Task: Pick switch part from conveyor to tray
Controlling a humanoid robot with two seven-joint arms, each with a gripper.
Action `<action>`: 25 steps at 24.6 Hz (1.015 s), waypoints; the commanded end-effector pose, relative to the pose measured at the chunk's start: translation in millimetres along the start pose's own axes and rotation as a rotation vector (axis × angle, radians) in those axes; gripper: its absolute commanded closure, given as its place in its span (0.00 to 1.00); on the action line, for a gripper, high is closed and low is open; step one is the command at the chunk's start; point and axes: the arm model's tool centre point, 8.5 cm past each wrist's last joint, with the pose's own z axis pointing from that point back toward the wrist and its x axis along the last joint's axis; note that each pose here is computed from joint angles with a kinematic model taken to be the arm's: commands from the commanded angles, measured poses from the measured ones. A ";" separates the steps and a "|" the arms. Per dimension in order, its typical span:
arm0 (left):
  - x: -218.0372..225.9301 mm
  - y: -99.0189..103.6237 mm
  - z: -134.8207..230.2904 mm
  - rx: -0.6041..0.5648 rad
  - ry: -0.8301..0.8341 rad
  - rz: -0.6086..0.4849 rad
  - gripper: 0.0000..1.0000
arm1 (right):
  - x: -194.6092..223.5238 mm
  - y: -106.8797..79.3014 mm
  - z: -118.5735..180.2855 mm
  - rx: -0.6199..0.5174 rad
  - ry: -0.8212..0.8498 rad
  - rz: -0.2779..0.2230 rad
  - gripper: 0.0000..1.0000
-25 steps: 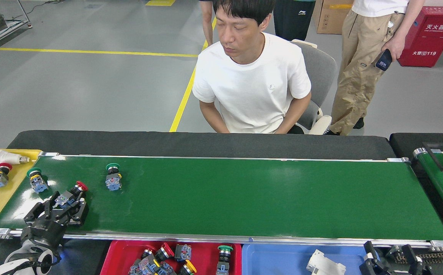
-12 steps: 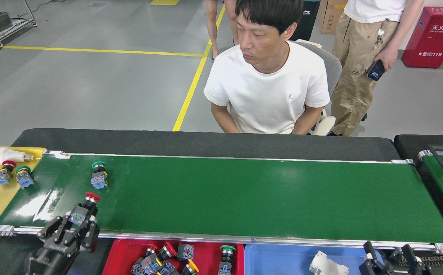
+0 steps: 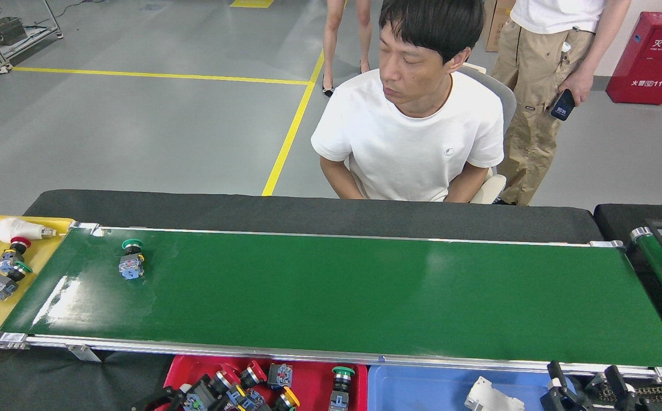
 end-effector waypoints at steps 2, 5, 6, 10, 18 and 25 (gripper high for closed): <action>0.7 5.9 -1.7 0.026 -0.010 -0.008 0.84 | -1.4 -3.8 0.0 -0.011 -0.003 0.003 0.01; 5.2 7.6 -8.6 0.056 0.029 0.023 0.29 | -1.4 -3.8 0.0 -0.011 -0.003 0.003 0.01; 4.1 9.1 -11.2 0.071 0.053 0.035 0.00 | -0.9 -3.5 0.0 -0.011 -0.005 0.003 0.01; -14.0 12.1 -2.0 0.083 0.137 0.035 0.00 | -0.9 -3.4 0.0 -0.009 -0.005 0.003 0.01; -79.8 8.6 40.8 0.030 0.455 0.146 0.00 | -1.3 -3.5 -0.7 -0.001 -0.002 0.005 0.01; -117.3 -9.8 31.7 0.001 0.572 0.206 0.00 | -2.1 -1.5 -0.1 0.010 0.007 -0.009 0.01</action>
